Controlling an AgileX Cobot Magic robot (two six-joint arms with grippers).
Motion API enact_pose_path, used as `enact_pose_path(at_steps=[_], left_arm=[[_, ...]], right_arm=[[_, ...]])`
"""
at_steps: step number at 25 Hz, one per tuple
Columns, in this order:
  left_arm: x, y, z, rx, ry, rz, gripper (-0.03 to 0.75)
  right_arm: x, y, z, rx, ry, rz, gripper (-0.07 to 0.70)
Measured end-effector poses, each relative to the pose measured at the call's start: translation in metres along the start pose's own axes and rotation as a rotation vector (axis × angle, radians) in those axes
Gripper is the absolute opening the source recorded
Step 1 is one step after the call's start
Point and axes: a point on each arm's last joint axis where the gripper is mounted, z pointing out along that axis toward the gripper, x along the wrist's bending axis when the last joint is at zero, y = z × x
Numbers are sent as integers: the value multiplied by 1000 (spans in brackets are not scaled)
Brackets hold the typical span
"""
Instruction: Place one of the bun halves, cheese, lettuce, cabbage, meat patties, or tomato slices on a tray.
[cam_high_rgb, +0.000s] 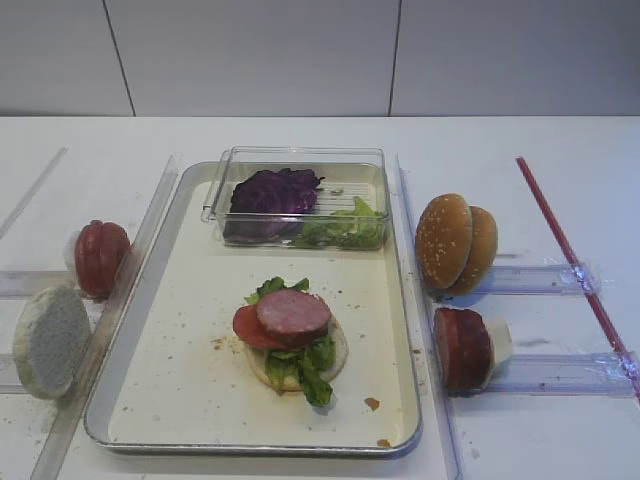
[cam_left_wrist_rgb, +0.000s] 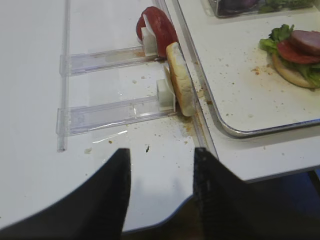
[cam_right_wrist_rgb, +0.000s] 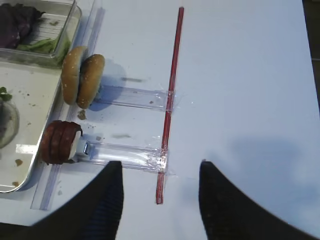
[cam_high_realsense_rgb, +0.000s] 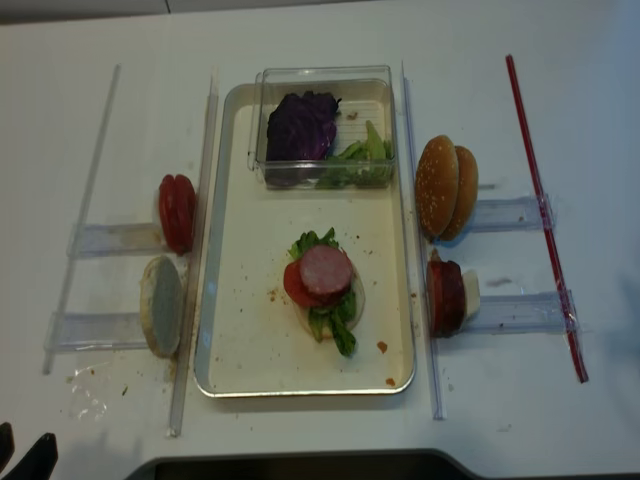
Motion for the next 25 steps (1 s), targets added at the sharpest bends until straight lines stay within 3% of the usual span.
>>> enact_pose_path(at_steps=[9, 16, 25], left_arm=[[0, 0, 0, 0, 0, 0, 285], [0, 0, 0, 0, 0, 0, 285], [0, 0, 0, 0, 0, 0, 285]], right_arm=[[7, -62, 7, 11, 0, 16, 382], [7, -95, 11, -13, -45, -2, 382], [12, -142, 14, -123, -73, -17, 382]])
